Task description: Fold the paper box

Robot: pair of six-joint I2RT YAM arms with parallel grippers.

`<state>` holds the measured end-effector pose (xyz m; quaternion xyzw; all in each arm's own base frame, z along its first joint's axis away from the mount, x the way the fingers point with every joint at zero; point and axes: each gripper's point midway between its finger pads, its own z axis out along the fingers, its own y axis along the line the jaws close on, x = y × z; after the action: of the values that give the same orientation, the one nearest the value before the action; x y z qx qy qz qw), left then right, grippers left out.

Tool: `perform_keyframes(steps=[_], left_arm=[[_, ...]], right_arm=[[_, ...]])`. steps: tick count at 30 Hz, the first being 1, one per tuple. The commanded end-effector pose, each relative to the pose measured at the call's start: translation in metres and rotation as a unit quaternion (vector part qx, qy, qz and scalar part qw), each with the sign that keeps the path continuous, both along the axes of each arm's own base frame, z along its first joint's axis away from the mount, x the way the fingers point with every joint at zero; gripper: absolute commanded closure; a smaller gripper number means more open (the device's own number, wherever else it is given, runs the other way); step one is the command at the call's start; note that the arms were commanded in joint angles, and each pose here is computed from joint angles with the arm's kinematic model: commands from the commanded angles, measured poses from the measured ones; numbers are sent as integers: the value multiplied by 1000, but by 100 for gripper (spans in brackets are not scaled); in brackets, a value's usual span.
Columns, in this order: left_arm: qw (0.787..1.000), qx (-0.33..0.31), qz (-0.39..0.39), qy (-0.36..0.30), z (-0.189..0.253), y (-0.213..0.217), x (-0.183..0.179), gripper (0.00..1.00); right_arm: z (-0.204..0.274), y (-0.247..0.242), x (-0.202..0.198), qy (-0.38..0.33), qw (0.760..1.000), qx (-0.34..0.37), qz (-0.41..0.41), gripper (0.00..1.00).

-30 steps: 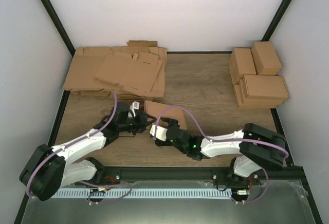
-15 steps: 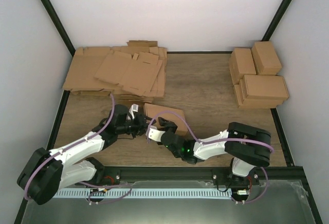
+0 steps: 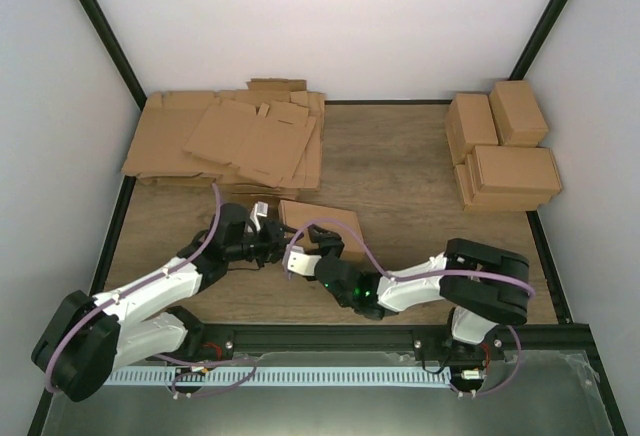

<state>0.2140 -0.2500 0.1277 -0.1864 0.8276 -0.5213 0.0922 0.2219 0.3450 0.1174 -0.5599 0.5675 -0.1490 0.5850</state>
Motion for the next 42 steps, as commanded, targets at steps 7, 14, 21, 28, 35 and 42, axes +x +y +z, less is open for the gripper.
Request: perform_keyframes(steps=[7, 14, 21, 28, 35, 42], left_arm=[[999, -9, -7, -38, 11, -5, 7, 75], [997, -27, -7, -67, 36, -16, 28, 76], [992, -58, 10, -114, 80, -24, 53, 76], [984, -109, 25, -141, 124, -38, 80, 76], [973, -167, 58, -148, 169, -46, 106, 75], [960, -243, 57, -128, 201, -59, 118, 75]], right_arm=[[83, -2, -21, 60, 986, 154, 35, 22], [113, -14, -45, 200, 945, 252, 61, 11], [163, -54, -40, 323, 832, 451, -15, 0], [203, -85, -13, 429, 607, 655, -139, 0], [195, -82, -5, 488, 442, 736, -157, 9], [193, -89, 20, 470, 401, 775, -135, 19]])
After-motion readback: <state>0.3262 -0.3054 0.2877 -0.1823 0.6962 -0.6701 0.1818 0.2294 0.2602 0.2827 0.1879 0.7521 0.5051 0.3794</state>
